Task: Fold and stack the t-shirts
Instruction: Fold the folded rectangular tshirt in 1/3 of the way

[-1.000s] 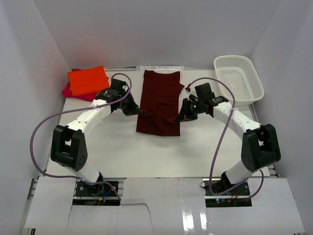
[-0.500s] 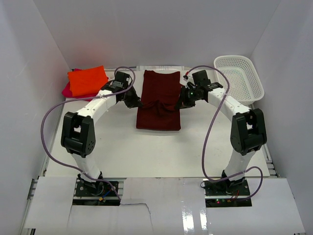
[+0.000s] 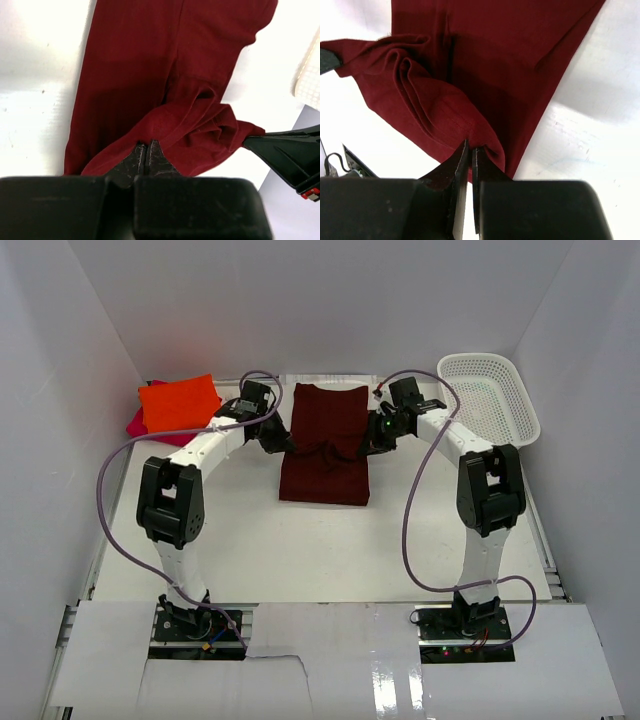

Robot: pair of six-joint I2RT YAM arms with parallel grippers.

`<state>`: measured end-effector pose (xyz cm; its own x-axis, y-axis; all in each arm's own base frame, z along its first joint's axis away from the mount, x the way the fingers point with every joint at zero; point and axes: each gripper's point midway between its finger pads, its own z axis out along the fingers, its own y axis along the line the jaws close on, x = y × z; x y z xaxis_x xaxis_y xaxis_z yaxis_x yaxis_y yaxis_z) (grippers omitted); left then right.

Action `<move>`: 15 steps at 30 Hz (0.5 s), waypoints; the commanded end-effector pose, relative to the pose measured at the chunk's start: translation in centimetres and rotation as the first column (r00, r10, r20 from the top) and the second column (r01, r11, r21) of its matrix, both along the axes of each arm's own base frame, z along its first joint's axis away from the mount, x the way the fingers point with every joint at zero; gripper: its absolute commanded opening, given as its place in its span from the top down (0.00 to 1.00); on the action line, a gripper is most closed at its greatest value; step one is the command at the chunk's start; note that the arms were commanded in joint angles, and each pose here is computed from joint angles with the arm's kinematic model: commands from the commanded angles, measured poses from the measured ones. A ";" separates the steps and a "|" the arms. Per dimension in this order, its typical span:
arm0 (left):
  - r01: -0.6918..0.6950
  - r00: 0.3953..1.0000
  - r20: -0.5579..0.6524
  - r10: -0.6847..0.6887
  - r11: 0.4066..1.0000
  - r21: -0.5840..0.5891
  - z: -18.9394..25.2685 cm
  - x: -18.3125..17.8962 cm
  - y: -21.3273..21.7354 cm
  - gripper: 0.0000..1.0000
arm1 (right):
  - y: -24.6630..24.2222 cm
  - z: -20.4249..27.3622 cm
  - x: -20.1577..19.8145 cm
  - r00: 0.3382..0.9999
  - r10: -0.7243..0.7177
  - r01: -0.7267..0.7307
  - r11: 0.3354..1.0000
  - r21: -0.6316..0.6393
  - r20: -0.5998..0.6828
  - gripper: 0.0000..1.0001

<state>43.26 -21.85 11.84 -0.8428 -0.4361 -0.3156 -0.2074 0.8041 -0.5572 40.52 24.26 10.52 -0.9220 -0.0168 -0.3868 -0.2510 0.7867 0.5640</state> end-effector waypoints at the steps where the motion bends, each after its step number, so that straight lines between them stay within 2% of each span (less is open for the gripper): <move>1: -0.003 0.996 0.090 0.004 1.000 -0.013 2.7 2.2 0.0 1.00 | 0.3 2.1 2.4 0.997 0.003 -0.004 1.000 0.023 0.072 0.92; 7: -0.001 0.997 0.083 0.002 1.000 -0.007 2.2 3.7 0.0 1.00 | 0.7 2.6 4.5 0.996 0.002 -0.006 0.999 0.050 0.091 0.92; 12: -0.002 0.997 0.074 0.002 1.000 0.000 1.2 4.7 0.0 1.00 | 0.9 1.0 5.8 0.998 0.005 -0.010 0.998 0.063 0.067 0.92; 14: 0.001 0.998 0.064 -0.002 1.000 0.008 0.1 5.1 0.0 0.94 | 0.9 0.2 6.6 0.998 0.001 -0.005 0.998 0.057 0.063 0.84; 15: 0.001 0.998 0.058 -0.001 1.000 0.005 -0.3 5.3 0.1 0.84 | 0.7 -0.1 6.8 0.998 -0.005 0.002 0.998 0.055 0.058 0.80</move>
